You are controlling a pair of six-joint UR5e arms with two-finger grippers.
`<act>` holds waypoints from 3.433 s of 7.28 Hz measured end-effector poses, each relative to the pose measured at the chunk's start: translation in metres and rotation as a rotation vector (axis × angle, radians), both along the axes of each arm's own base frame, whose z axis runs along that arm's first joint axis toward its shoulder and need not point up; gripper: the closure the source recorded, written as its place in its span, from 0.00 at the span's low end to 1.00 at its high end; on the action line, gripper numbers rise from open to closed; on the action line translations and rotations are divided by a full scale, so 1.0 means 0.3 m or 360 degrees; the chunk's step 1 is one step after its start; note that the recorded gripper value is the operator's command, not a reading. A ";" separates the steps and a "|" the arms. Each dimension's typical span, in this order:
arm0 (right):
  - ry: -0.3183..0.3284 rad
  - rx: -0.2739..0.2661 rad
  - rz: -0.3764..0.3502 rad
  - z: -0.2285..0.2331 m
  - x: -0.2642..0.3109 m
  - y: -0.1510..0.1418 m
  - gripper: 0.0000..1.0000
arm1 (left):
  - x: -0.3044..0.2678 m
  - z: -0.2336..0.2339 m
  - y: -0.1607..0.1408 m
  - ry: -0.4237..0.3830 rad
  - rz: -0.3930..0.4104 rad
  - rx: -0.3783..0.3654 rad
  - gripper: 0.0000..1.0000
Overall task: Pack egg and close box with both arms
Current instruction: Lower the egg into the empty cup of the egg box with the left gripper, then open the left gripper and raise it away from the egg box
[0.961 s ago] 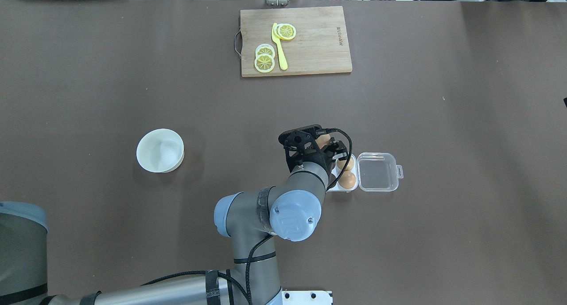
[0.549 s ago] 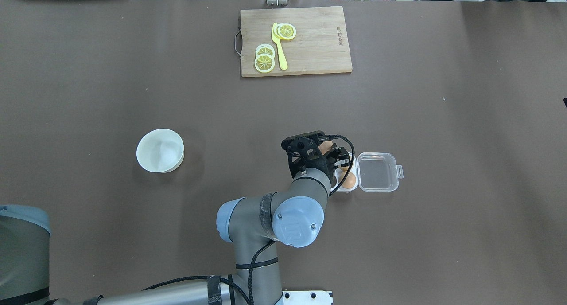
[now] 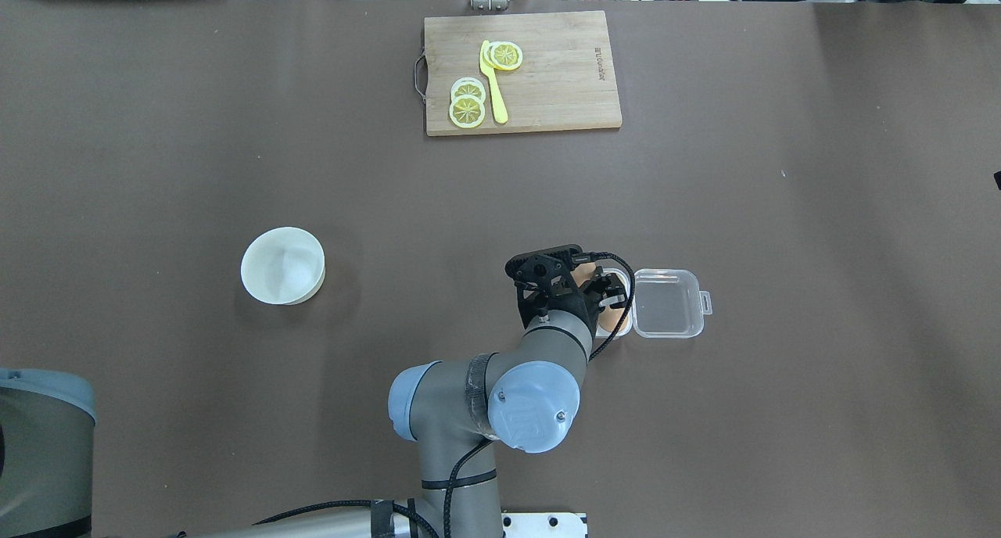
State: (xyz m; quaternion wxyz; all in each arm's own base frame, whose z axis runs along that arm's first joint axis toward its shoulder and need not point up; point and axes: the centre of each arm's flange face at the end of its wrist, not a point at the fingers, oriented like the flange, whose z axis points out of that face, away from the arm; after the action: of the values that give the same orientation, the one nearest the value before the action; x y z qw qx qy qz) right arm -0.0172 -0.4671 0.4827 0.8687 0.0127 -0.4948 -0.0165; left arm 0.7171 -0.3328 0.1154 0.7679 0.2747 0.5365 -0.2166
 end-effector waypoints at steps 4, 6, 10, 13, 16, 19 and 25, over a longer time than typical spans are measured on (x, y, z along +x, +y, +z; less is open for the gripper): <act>-0.0003 0.0006 0.0001 -0.008 0.000 -0.003 0.00 | -0.005 -0.014 0.002 0.0010 -0.0012 0.0007 0.43; -0.0002 0.0005 0.0003 -0.010 0.000 -0.005 0.00 | -0.014 -0.020 -0.009 0.0013 -0.0046 0.0017 0.43; -0.0004 0.0013 0.0004 -0.019 0.000 -0.008 0.00 | -0.038 -0.034 -0.046 0.0033 -0.0079 0.0020 0.43; -0.0006 0.0016 0.0003 -0.024 0.000 -0.008 0.00 | -0.155 -0.133 -0.143 0.0187 -0.0145 0.0050 0.03; -0.0008 0.0030 0.0007 -0.044 -0.003 -0.017 0.00 | -0.250 -0.153 -0.276 0.0163 -0.0174 0.0038 0.03; -0.0019 0.0004 0.0041 -0.120 -0.044 -0.071 0.00 | -0.295 -0.122 -0.318 0.0002 -0.0050 -0.0090 0.03; -0.0041 0.0107 0.0044 -0.258 -0.078 -0.202 0.00 | -0.256 -0.022 -0.275 0.0139 0.0234 -0.0524 1.00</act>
State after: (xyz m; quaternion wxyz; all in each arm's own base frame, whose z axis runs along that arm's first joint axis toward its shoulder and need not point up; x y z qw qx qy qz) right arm -0.0407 -0.5278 0.4051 0.8616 0.0487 -0.5049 -0.0209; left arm 0.6403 -0.4152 0.1090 0.7923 0.0957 0.5452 -0.2565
